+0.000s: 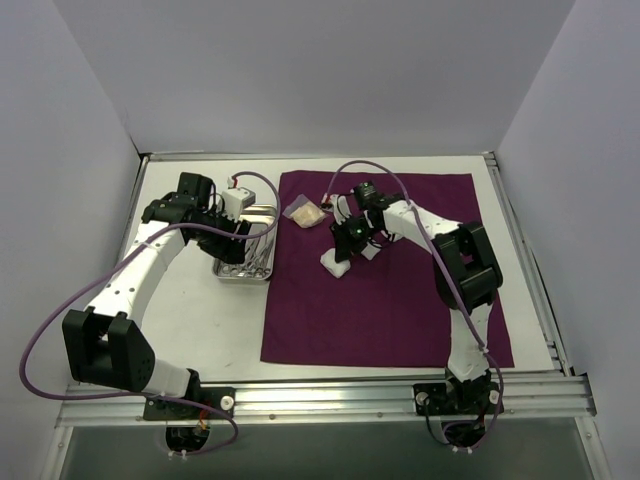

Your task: Prepare the surgical pack

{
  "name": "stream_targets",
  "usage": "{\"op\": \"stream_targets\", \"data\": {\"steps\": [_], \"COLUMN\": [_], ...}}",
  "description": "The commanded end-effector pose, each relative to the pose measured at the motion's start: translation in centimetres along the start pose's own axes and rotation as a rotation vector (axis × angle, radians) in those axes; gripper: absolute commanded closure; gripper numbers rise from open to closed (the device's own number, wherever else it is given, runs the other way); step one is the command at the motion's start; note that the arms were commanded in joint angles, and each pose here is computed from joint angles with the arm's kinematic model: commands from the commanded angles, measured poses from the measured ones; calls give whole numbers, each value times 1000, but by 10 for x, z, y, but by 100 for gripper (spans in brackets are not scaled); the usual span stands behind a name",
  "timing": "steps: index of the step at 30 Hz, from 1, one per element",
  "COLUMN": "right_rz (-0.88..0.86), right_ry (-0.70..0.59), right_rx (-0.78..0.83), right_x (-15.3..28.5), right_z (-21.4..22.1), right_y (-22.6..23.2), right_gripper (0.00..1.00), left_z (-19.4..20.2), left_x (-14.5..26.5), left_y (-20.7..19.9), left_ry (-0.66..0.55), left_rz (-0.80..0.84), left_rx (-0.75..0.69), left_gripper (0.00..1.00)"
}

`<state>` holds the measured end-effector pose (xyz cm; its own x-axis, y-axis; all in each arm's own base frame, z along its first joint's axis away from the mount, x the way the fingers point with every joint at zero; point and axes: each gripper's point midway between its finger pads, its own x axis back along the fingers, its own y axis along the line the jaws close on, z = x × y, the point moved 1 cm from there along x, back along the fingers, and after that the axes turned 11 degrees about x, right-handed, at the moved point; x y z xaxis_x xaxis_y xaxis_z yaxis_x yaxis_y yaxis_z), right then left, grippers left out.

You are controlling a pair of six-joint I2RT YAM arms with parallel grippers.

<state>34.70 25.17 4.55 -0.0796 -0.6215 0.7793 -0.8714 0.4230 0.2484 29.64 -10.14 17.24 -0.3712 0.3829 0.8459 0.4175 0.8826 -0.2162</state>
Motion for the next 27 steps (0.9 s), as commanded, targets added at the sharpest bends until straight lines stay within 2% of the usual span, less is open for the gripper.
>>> {"op": "stream_targets", "data": {"steps": [1, 11, 15, 18, 27], "right_rz": [-5, 14, 26, 23, 40], "right_ry": [-73, -68, -36, -13, 66], "right_rx": [31, -23, -48, -56, -61], "right_x": [23, 9, 2, -3, -15], "right_z": [-24, -15, -5, 2, 18], "right_y": [8, -6, -10, -9, -9], "right_gripper": [100, 100, 89, 85, 83], "left_z": [-13, -12, -12, -12, -13], "left_x": [5, 5, 5, 4, 3], "left_y": [-1, -2, -1, -1, -1], "left_ry": [-50, -50, -50, -48, -48], "left_rz": [-5, -6, -5, -6, -3], "left_rx": [-13, -16, -15, -14, -14], "left_gripper": [34, 34, 34, 34, 34]}}
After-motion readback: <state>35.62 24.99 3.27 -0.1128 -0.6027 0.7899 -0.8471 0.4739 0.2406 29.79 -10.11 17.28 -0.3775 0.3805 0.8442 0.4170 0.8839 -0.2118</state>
